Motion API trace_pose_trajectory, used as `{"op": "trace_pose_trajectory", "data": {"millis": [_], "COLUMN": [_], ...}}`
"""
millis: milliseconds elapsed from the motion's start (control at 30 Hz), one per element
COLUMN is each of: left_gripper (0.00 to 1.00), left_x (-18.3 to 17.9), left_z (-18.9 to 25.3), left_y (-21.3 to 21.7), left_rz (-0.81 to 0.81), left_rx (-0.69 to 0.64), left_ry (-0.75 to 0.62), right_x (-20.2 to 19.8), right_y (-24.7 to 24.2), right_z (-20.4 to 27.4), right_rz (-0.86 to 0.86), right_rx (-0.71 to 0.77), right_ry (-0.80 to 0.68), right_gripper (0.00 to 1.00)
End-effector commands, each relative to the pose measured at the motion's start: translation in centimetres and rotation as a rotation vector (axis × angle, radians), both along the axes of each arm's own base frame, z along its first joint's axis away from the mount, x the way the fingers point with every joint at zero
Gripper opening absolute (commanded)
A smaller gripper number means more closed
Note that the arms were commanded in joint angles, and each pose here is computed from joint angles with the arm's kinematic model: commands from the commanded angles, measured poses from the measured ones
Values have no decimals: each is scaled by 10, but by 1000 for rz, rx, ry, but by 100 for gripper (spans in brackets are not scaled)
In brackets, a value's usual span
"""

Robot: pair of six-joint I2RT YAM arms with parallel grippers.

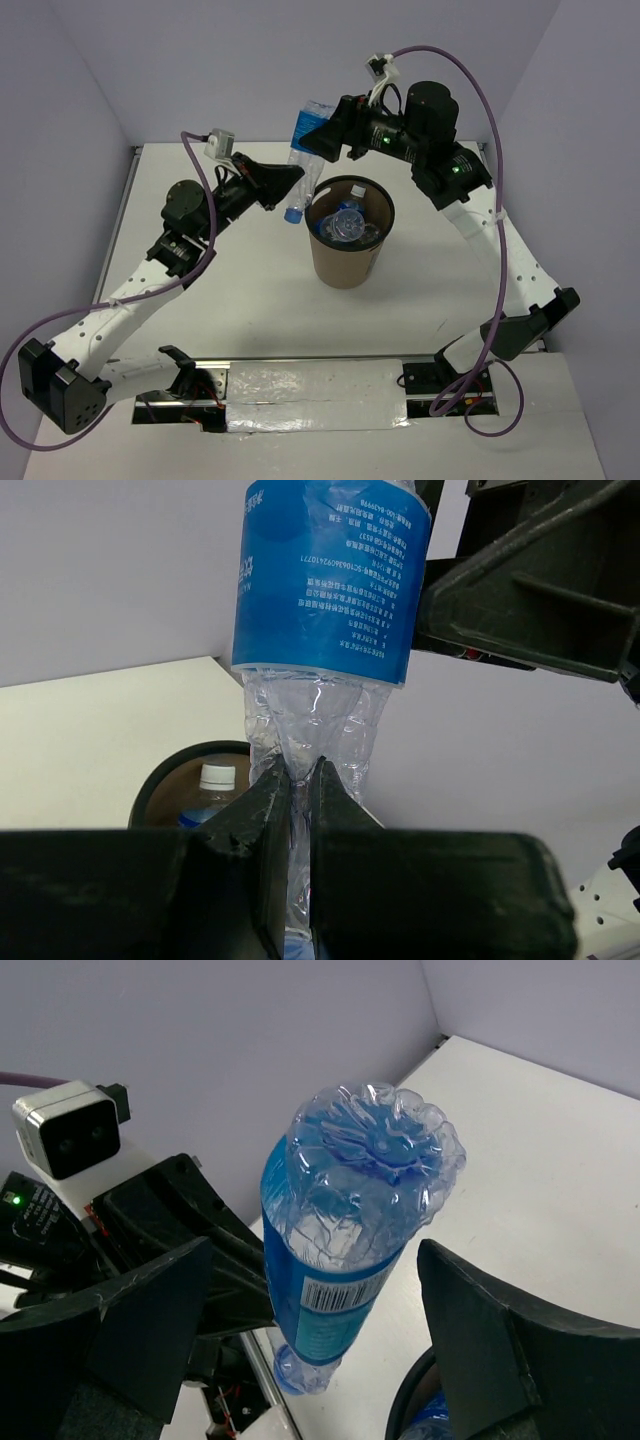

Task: Put the plastic bottles in the bin

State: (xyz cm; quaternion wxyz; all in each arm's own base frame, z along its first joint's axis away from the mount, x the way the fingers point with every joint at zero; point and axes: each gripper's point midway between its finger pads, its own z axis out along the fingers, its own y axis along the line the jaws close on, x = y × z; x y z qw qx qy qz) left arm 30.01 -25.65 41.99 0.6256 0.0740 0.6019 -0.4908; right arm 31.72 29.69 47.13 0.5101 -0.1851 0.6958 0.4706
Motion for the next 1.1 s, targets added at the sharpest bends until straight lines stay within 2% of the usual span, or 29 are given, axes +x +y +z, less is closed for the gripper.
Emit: {"op": "trace_pose_trajectory", "data": {"millis": [0, 100, 200, 233, 267, 333, 367, 433, 467, 533, 567, 600, 633, 833, 900, 933, 1000, 1033, 1067], "left_gripper": [0, 0, 0, 0, 1, 11, 31, 49, 62, 76, 90, 95, 98, 100, 100, 99, 99, 100, 100], "left_x": [-7, -10, -13, -14, -16, -19, -20, -19, -18, -20, -18, -20, -18, -8, -4, -3, -1, -1, 0], "left_z": [27, 29, 31, 30, 29, 30, 30, 30, 30, 32, 33, 34, 34, 26, 21, 16, 9, 7, 0], "left_y": [0, -3, -7, -11, -14, -18, -19, -17, -14, -8, -3, 1, 5, 31, 42, 45, 56, 58, 60], "left_rz": [2, -5, -35, -56, -72, -100, -105, -98, -79, -59, -25, -10, 7, 105, 136, 139, 161, 164, 169], "left_rx": [-48, -50, -55, -50, -49, -53, -62, -71, -78, -88, -89, -84, -76, 9, 24, 33, 38, 38, 43], "left_ry": [-81, -84, -88, -87, -84, -88, -86, -74, -67, -67, -72, -74, -75, -53, -42, -25, -14, -8, 6], "right_x": [-8, -10, -13, -13, -13, -14, -15, -16, -17, -17, -17, -23, -16, 1, 5, 10, 15, 12, 18], "right_y": [2, 1, 1, 2, 1, 1, 1, -4, -7, -19, -23, -28, -41, -87, -96, -102, -109, -112, -114], "right_z": [26, 21, 18, 18, 20, 23, 23, 29, 33, 40, 43, 50, 54, 73, 65, 61, 40, 36, 14], "right_rz": [12, 15, 31, 34, 38, 68, 83, 122, 131, 166, 183, 236, 216, 121, 77, 46, 0, -13, -21], "right_rx": [67, 63, 60, 61, 61, 70, 75, 82, 86, 96, 101, 105, 105, 34, -16, -70, -130, -164, -190], "right_ry": [-50, -49, -55, -58, -68, -84, -85, -117, -132, -176, -191, -236, -250, -383, -383, -434, -406, -437, -396], "right_gripper": [88, 76, 58, 47, 41, 24, 20, 9, 8, 3, 2, 1, 1, 1, 1, 1, 1, 1, 1]}}
